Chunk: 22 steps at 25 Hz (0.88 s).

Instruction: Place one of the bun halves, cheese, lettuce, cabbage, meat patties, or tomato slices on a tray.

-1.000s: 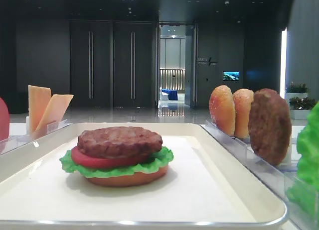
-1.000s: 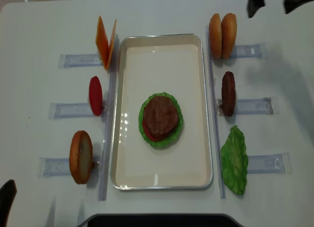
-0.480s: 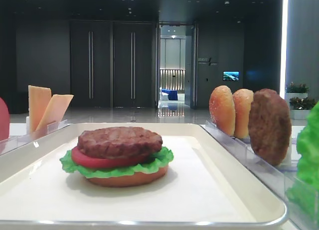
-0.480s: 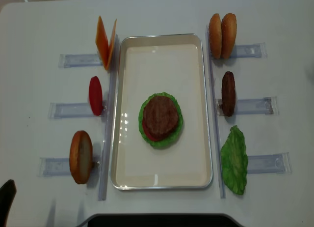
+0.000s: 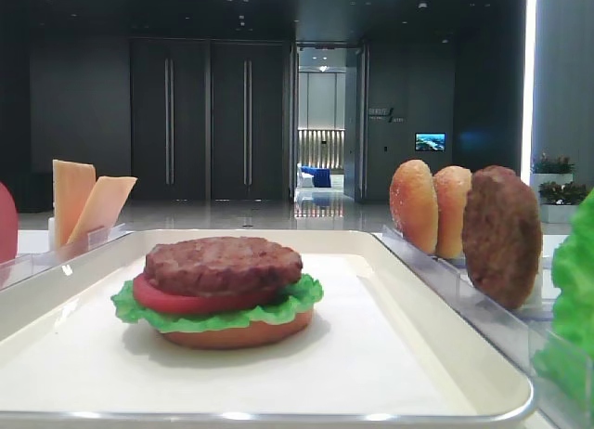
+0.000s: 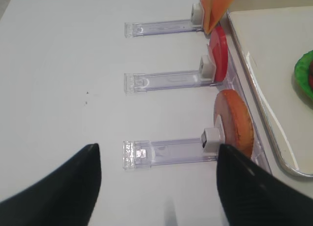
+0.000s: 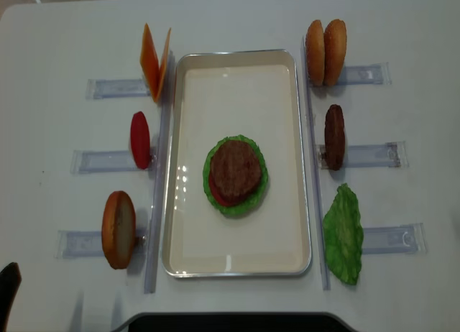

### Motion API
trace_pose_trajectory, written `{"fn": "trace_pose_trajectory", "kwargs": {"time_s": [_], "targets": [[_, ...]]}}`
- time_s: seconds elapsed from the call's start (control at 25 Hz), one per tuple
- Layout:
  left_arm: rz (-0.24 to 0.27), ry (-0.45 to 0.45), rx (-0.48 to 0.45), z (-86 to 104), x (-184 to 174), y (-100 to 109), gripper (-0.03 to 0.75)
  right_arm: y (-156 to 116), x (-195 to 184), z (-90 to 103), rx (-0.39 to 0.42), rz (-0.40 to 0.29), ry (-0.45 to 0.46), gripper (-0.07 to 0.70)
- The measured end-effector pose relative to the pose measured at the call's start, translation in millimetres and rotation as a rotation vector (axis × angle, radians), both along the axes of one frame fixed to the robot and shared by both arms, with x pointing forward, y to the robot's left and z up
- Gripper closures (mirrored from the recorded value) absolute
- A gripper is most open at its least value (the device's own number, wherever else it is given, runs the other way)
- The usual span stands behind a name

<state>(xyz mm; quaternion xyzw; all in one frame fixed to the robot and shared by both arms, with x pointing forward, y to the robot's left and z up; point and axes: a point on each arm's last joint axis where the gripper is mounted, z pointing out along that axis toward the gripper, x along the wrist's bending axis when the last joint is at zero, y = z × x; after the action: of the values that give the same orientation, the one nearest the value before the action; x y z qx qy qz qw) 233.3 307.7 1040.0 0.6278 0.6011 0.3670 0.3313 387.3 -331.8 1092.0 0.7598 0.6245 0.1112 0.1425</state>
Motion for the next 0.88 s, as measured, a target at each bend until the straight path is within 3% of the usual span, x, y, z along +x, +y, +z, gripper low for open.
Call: {"fn": "trace_pose_trajectory", "kwargs": {"time_s": [0.2, 0.4, 0.68, 0.88], "targets": [[0.000, 0.000, 0.000, 0.0, 0, 0, 0.160, 15, -68, -14.3, -0.032, 0.003, -0.139, 0.071], [0.000, 0.000, 0.000, 0.0, 0, 0, 0.160, 25, -105, -39.1, -0.050, 0.023, -0.230, 0.071], [0.000, 0.000, 0.000, 0.0, 0, 0, 0.197, 36, -127, -43.6, -0.051, 0.072, -0.447, 0.073], [0.000, 0.000, 0.000, 0.0, 0, 0, 0.250, 39, -137, -44.0, -0.064, 0.083, -0.529, 0.090]]}}
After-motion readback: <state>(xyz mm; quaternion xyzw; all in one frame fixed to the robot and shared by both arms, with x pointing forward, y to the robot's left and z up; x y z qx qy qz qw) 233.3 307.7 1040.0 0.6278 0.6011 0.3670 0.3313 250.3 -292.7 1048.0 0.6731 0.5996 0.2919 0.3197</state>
